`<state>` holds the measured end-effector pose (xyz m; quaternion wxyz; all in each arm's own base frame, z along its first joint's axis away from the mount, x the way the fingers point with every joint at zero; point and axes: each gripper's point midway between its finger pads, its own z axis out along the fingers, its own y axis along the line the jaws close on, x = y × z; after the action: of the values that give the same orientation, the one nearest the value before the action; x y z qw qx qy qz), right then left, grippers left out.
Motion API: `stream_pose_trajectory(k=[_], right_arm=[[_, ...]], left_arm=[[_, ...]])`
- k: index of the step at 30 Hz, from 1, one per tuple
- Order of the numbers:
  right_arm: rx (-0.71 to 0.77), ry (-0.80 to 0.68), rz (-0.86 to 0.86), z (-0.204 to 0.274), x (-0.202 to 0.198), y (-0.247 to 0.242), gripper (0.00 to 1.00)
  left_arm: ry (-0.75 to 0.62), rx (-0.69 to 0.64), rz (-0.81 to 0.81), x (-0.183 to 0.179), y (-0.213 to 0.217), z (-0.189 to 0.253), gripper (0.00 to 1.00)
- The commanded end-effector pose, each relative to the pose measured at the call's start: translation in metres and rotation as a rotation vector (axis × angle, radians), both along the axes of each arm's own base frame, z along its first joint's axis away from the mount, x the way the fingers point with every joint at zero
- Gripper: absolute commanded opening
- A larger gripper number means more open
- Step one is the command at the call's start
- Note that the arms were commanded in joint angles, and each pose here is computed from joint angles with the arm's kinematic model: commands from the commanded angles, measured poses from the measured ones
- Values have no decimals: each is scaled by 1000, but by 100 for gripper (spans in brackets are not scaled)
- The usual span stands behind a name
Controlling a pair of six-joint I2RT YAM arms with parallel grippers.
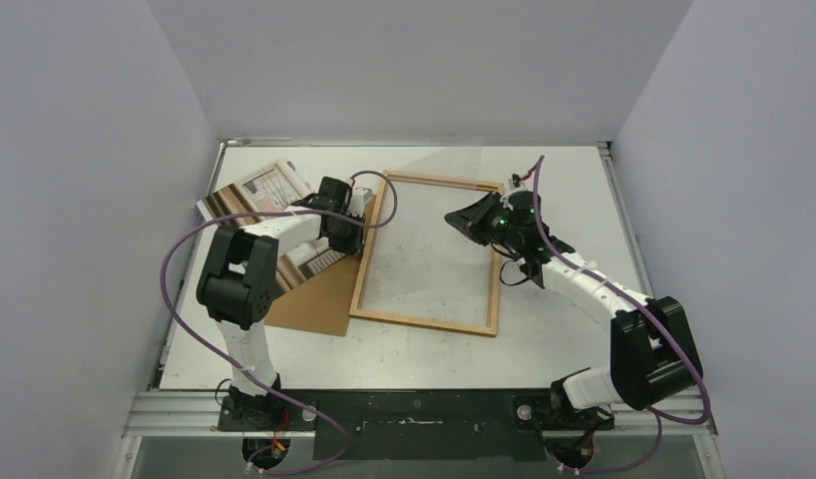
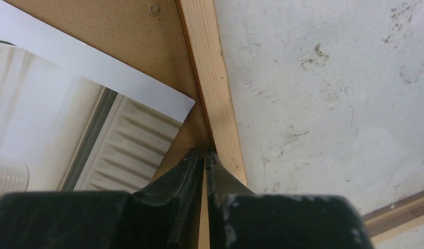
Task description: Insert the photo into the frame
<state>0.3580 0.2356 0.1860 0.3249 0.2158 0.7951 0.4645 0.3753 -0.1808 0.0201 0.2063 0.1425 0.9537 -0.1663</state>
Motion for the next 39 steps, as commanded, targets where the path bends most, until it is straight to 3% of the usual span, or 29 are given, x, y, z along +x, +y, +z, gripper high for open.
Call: stream_pose_trajectory(k=[1, 10, 24, 26, 30, 34, 36, 39], right_arm=[[13, -53, 17, 13, 0, 5, 5], [-234, -50, -2, -9, 7, -13, 8], [-259, -18, 41, -30, 4, -3, 15], [-272, -15, 41, -33, 4, -4, 24], [-373, 31, 37, -42, 3, -13, 68], [-534, 78, 54, -51, 1, -19, 92], [-614, 105, 71, -58, -1, -20, 99], [-740, 133, 82, -66, -3, -25, 91]], left_arm=[[73, -13, -18, -16, -7, -18, 6], [73, -21, -22, -16, -9, -16, 6], [72, -20, -22, -16, -9, -16, 6], [71, -20, -21, -16, -9, -16, 5], [73, -24, -22, -16, -9, -15, 5], [72, -23, -21, -17, -9, -15, 5], [73, -23, -21, -17, -8, -15, 5], [72, -27, -23, -17, -9, -14, 5]])
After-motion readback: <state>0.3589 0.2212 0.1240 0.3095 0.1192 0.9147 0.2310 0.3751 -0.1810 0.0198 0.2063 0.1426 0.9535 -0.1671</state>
